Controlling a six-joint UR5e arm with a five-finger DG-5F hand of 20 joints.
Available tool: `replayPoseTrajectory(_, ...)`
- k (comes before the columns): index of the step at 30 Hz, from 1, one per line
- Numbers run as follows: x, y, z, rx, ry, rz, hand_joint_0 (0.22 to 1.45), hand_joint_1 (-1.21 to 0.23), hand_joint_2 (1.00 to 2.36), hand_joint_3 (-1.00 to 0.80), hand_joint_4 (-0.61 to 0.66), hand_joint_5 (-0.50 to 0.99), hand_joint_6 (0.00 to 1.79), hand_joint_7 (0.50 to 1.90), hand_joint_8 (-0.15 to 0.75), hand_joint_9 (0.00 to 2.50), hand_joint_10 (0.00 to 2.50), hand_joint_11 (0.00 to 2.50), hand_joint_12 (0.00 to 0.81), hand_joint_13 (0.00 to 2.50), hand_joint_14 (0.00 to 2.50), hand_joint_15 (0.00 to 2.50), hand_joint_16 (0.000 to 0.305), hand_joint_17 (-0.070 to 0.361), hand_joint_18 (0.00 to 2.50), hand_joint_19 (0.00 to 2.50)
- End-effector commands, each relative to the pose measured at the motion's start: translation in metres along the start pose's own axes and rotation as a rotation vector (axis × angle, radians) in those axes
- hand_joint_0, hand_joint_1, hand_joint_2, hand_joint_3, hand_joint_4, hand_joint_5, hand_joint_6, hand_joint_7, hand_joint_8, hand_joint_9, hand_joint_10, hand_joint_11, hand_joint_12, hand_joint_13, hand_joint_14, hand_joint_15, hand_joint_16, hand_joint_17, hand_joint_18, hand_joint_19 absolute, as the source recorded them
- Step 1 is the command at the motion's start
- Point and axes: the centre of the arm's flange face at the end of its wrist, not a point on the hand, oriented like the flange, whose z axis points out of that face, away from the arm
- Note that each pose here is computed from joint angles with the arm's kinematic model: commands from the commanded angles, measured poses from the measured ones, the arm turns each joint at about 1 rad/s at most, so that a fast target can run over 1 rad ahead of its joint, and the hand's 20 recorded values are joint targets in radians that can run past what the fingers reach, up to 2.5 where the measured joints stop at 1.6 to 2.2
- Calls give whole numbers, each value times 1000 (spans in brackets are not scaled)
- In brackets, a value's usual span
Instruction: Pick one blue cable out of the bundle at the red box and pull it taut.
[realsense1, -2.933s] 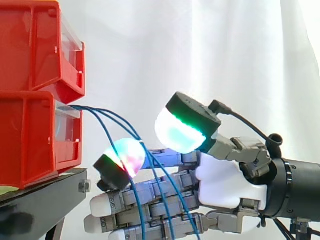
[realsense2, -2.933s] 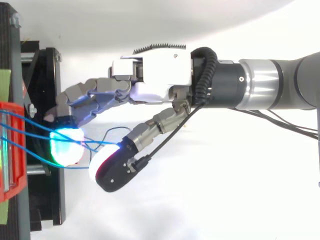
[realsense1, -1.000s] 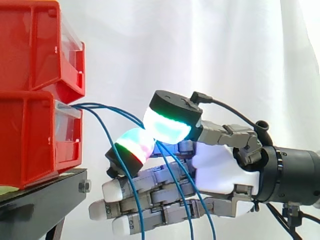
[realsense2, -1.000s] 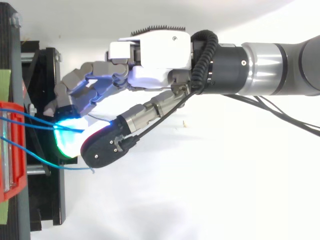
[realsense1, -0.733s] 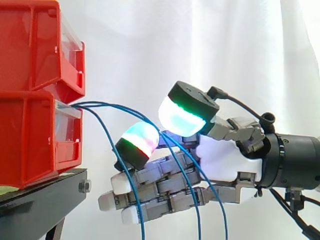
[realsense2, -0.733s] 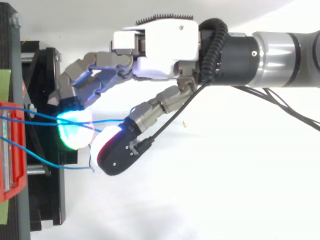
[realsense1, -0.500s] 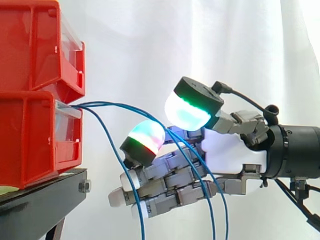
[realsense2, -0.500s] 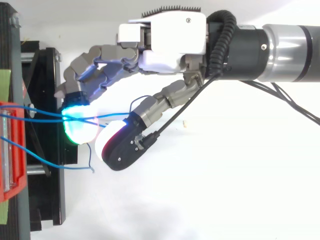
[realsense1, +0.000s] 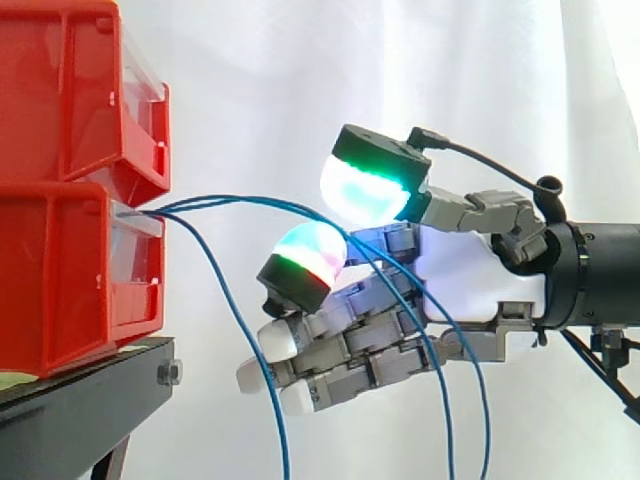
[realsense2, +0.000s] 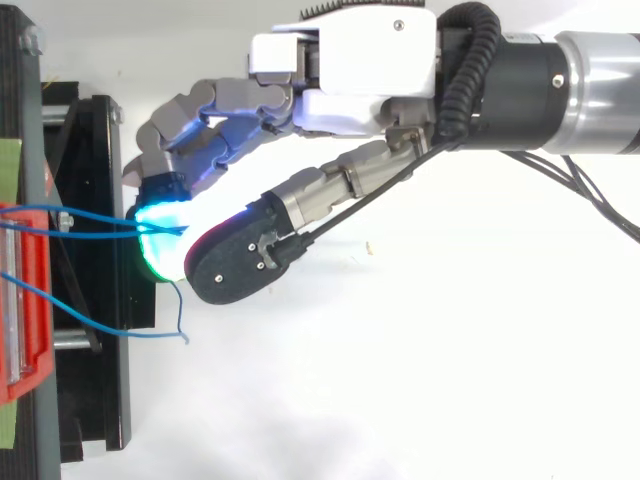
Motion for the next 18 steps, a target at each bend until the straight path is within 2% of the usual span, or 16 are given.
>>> replayPoseTrajectory(1,0,4,-1,-2,0,-7,577,-677,1012,-286,174,-108,710,1163,304,654,9,357,339,290,6,160,49,110,183,239)
replayPoseTrajectory(9,1,11,-1,-11,-1,-31,595,-803,1014,-181,228,-144,813,1074,320,628,9,386,357,292,5,156,51,116,208,215)
replayPoseTrajectory(14,1,12,-1,-13,-1,-31,618,-856,1015,-215,224,-148,818,1054,299,592,10,376,345,268,6,147,49,110,197,187)
replayPoseTrajectory(18,2,12,-1,-13,1,-31,660,-912,1012,-327,209,-145,796,1046,294,568,10,373,346,239,4,98,49,110,198,141)
